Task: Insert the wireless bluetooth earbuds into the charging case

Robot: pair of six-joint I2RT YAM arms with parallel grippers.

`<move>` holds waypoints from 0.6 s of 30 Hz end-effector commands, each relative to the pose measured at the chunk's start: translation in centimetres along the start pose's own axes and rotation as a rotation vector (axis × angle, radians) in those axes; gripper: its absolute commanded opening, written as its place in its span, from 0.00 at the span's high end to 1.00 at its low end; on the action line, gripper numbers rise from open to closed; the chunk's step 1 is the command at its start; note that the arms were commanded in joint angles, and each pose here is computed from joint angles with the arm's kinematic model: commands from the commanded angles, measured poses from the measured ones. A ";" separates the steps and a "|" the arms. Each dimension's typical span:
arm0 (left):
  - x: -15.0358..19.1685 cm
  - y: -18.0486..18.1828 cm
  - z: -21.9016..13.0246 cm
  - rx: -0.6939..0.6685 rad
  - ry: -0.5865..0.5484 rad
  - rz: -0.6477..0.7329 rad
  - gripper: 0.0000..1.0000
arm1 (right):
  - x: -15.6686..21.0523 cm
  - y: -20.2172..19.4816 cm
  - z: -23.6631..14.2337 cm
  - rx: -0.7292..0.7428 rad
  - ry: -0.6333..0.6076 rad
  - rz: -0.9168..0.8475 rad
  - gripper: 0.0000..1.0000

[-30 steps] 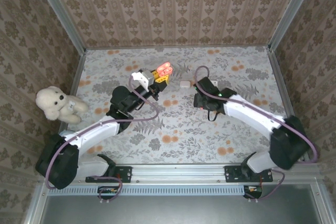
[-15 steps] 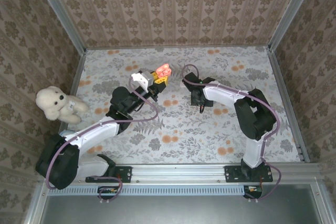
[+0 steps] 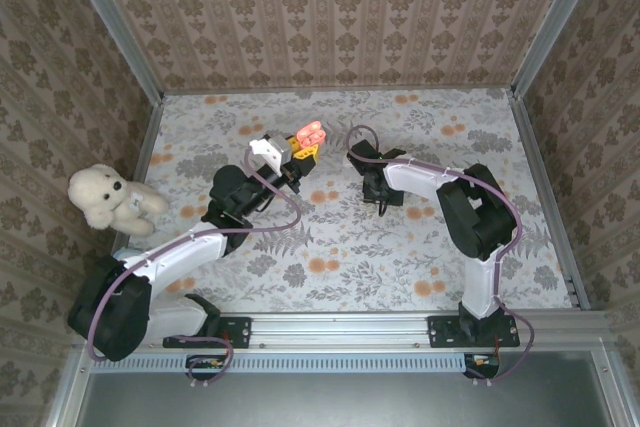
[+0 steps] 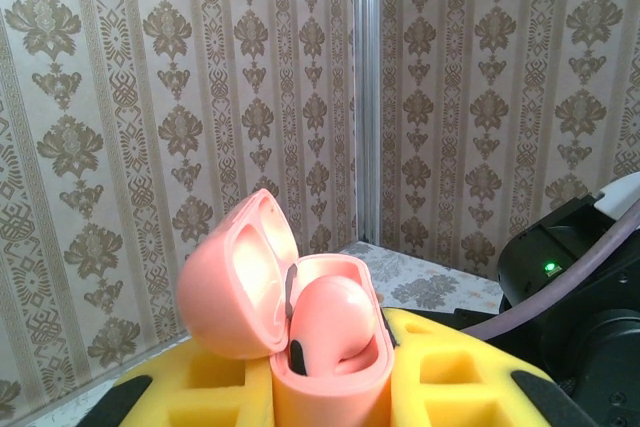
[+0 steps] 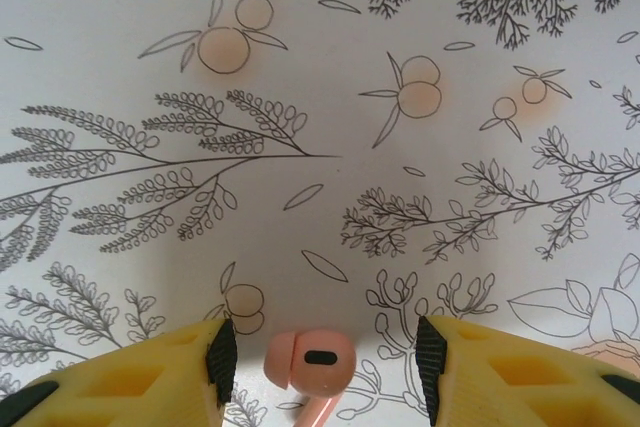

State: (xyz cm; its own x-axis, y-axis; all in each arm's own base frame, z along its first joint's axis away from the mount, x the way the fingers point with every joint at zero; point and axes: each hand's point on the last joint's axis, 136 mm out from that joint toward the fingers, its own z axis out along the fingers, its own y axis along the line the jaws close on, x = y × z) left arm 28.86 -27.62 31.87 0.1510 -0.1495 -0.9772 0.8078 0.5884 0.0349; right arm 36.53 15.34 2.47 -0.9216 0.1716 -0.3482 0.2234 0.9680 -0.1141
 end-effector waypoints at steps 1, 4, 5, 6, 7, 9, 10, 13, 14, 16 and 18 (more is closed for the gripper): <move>-0.9 0.3 -0.4 -0.007 -0.045 0.003 1.00 | 0.2 0.2 0.5 -0.008 0.017 0.022 0.47; -1.0 0.3 -0.4 -0.007 -0.044 0.002 1.00 | 0.6 -0.2 0.9 -0.003 0.027 0.023 0.48; -1.0 0.3 -0.4 -0.007 -0.045 0.002 1.00 | 0.7 -0.2 1.0 -0.003 0.028 0.026 0.49; -0.9 0.3 -0.4 -0.008 -0.044 0.001 1.00 | 0.8 -0.4 1.1 -0.001 0.033 0.027 0.50; -0.9 0.3 -0.4 -0.008 -0.044 0.002 1.00 | 0.9 -0.4 1.2 -0.002 0.035 0.029 0.50; -0.9 0.3 -0.4 -0.008 -0.042 0.001 1.00 | 1.1 -0.6 1.3 0.000 0.038 0.030 0.51; -0.9 0.3 -0.4 -0.008 -0.043 0.000 1.00 | 1.1 -0.7 1.3 0.001 0.038 0.031 0.52; -0.9 0.3 -0.4 -0.008 -0.045 0.001 1.00 | 1.3 -1.0 1.5 0.004 0.043 0.032 0.54; -0.9 0.3 -0.4 -0.010 -0.045 0.001 1.00 | 1.4 -1.1 1.5 0.002 0.044 0.033 0.55; -0.9 0.3 -0.4 -0.008 -0.045 -0.001 1.00 | 1.5 -1.2 1.8 0.006 0.049 0.034 0.56; -1.0 0.3 -0.3 -0.008 -0.045 -0.001 1.00 | 1.6 -1.3 1.9 0.004 0.053 0.038 0.58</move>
State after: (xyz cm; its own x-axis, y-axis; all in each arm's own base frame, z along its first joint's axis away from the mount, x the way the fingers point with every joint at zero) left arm 28.99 -27.45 31.74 0.1497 -0.1476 -0.9777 0.8050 0.5923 0.0339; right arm 36.59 15.53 1.69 -0.9174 0.1965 -0.3460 0.2337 0.9699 -0.0687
